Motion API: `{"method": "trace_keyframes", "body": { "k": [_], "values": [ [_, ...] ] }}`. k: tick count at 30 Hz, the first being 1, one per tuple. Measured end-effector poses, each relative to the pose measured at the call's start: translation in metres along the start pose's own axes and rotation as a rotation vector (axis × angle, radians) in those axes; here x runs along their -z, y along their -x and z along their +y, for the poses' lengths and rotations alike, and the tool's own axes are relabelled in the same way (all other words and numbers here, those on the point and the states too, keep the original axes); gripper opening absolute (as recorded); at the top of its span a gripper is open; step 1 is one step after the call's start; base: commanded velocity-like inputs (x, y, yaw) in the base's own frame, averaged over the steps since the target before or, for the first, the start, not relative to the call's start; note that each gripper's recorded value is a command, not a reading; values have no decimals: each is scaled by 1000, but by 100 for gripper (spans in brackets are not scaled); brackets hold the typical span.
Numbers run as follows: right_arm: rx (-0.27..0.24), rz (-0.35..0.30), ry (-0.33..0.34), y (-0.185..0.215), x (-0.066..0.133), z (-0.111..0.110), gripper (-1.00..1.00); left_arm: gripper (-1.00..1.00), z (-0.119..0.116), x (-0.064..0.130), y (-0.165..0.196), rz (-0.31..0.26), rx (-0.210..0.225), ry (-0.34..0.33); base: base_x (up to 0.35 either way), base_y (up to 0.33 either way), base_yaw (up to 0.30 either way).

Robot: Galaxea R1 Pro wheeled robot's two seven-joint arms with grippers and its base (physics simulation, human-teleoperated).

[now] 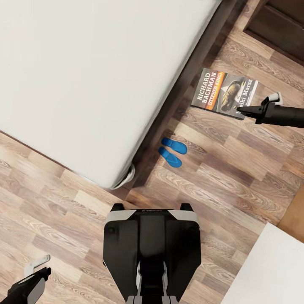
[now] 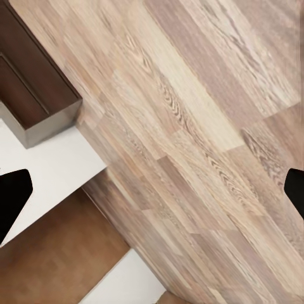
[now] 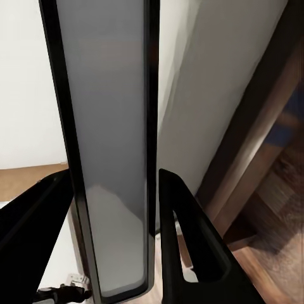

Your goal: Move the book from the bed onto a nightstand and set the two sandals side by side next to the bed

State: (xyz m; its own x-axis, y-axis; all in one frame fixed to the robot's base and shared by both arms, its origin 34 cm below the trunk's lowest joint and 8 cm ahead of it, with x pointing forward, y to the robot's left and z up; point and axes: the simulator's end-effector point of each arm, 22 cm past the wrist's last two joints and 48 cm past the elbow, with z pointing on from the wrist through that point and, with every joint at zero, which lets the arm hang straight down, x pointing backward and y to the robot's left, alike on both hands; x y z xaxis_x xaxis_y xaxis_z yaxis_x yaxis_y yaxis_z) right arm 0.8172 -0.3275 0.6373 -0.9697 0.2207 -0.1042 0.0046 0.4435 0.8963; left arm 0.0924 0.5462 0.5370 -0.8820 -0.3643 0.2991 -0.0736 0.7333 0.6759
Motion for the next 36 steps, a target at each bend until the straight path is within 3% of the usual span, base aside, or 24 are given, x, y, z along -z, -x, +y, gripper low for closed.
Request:
{"method": "trace_keyframes", "body": {
  "k": [8,23,36],
  "values": [
    [10,-5,3,5,2,7,-100,100,-1,2,5,-7,6,-5,-77,0,-168],
    [31,-16,9,15,7,22,-100,100,-1,7,14,-23,18,-11,-263,0,-169],
    [46,-26,13,22,12,34,-100,100,-2,11,22,-39,30,-21,-48,0,-163]
  ]
}}
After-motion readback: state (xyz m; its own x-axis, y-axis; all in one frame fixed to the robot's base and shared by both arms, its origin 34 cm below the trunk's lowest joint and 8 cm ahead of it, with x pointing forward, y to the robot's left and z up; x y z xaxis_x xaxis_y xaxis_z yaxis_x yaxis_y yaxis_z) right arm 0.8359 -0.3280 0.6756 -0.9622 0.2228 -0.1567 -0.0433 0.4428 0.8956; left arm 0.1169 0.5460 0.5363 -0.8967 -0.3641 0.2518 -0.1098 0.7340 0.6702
